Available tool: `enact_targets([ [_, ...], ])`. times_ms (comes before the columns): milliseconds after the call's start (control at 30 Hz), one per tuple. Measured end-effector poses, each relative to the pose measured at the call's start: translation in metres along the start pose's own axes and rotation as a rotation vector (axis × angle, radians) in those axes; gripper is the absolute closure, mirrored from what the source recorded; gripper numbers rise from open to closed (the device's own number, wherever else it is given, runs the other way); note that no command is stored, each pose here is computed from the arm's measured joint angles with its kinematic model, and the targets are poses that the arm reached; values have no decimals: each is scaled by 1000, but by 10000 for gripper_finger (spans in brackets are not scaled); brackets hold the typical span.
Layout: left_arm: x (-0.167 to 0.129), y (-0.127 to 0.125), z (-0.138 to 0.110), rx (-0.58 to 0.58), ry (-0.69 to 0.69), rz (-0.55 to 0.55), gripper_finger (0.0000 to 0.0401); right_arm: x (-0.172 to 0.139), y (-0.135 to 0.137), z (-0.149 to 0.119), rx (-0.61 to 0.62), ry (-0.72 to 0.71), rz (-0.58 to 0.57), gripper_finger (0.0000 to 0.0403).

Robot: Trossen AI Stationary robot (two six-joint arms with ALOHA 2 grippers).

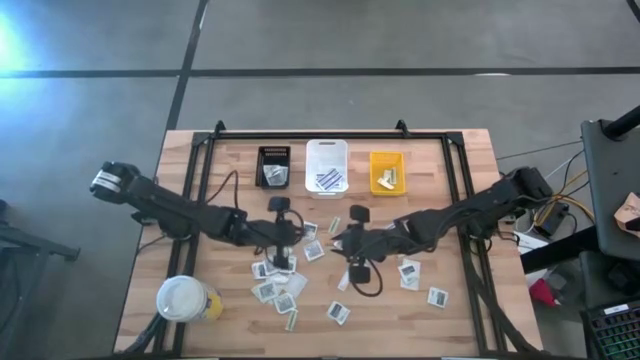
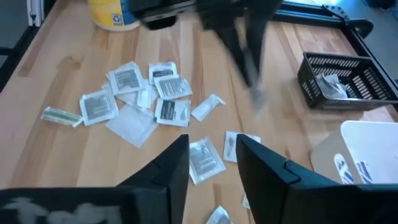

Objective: Pick & Place First Aid Supplies
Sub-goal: Put the towelette pack into the black basket

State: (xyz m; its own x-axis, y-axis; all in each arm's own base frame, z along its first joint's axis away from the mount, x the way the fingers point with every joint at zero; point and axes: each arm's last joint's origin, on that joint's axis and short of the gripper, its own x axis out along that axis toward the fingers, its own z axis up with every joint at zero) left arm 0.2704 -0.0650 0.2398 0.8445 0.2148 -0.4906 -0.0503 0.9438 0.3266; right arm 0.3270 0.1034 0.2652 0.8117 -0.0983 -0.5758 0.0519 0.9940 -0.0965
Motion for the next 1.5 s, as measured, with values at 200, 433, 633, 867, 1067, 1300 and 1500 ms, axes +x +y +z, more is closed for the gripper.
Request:
enact_targets([
  [200, -13, 25, -7, -23, 143, 149, 400, -10, -4, 1, -56, 12, -2, 262],
  [433, -23, 54, -25, -95, 201, 320, 401, -23, -9, 6, -85, -15, -31, 280],
  [633, -26, 74, -41, -184, 229, 458, 401, -34, -15, 6, -94, -1, -79, 296],
  [867, -21, 89, -58, -294, 260, 564, 401, -49, -23, 8, -96, -8, -171, 311],
  [1067, -17, 110, -75, -406, 267, 665, 401, -55, -28, 8, -142, -6, -255, 324],
  [1300, -12, 134, -85, -497, 242, 555, 401, -56, -32, 8, -201, 0, -348, 336],
  [1500, -12, 149, -93, -594, 229, 439, 401, -53, -41, 6, -161, 34, -377, 339],
])
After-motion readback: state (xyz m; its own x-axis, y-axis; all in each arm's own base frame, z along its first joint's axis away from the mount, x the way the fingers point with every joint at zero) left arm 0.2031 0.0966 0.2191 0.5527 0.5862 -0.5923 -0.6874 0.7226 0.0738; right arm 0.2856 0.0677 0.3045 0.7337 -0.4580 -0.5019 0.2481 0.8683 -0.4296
